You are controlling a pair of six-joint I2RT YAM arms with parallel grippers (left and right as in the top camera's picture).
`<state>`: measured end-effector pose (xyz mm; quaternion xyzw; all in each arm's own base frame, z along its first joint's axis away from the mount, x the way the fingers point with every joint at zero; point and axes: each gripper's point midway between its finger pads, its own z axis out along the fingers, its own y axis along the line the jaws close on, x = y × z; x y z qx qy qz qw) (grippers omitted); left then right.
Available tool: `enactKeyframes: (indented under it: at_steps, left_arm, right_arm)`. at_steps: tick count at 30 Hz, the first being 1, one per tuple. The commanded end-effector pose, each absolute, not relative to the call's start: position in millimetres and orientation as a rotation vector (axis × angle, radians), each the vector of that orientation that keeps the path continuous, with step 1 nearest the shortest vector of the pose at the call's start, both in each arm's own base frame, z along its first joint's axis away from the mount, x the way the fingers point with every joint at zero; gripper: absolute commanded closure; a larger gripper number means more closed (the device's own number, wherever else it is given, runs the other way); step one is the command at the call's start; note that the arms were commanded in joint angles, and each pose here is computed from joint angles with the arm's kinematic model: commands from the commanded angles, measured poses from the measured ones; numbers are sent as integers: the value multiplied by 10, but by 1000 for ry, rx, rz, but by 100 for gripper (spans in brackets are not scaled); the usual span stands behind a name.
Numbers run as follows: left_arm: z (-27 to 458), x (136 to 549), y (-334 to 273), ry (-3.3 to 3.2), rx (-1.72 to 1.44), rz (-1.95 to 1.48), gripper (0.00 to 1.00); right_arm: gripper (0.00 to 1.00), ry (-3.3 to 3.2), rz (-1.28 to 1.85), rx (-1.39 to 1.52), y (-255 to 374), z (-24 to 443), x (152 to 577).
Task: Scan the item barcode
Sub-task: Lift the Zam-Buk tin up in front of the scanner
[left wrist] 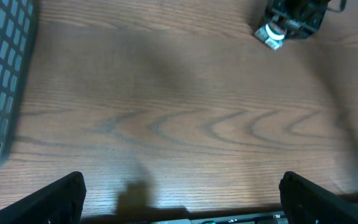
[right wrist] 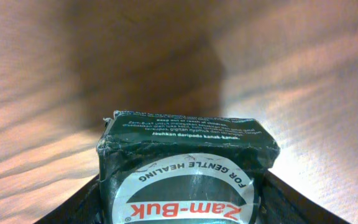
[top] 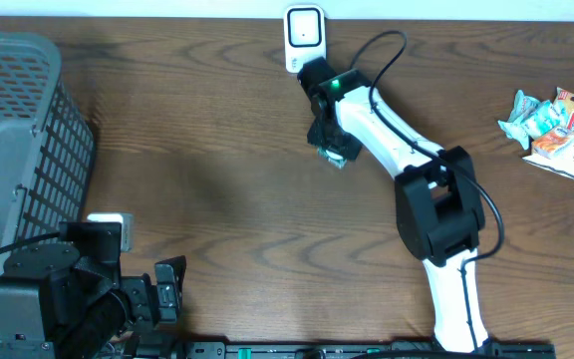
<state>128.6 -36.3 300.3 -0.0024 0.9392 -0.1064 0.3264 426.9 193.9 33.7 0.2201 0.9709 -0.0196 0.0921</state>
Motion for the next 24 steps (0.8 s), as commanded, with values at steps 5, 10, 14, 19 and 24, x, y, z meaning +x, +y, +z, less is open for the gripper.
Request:
enactKeyframes:
  at_steps: [5, 10, 14, 19, 24]
  left_arm:
    - [3007, 1291, -347, 2461, -17, -270, 2]
    - [3007, 1291, -347, 2461, -17, -270, 2]
    - [3007, 1291, -347, 2461, -17, -270, 3]
    - [3007, 1291, -347, 2461, -17, -270, 2]
    - [3007, 1291, -347, 2461, -17, -270, 2]
  right_arm:
    - [42, 2758, 37, 375, 2019, 875, 4573]
    - [42, 2747, 47, 369, 2036, 885, 4600]
    - [40, 2742, 46, 294, 2056, 898, 4632]
    - [41, 2715, 55, 197, 2097, 932, 4713]
    - [41, 2644, 98, 144, 2182, 1016, 4878]
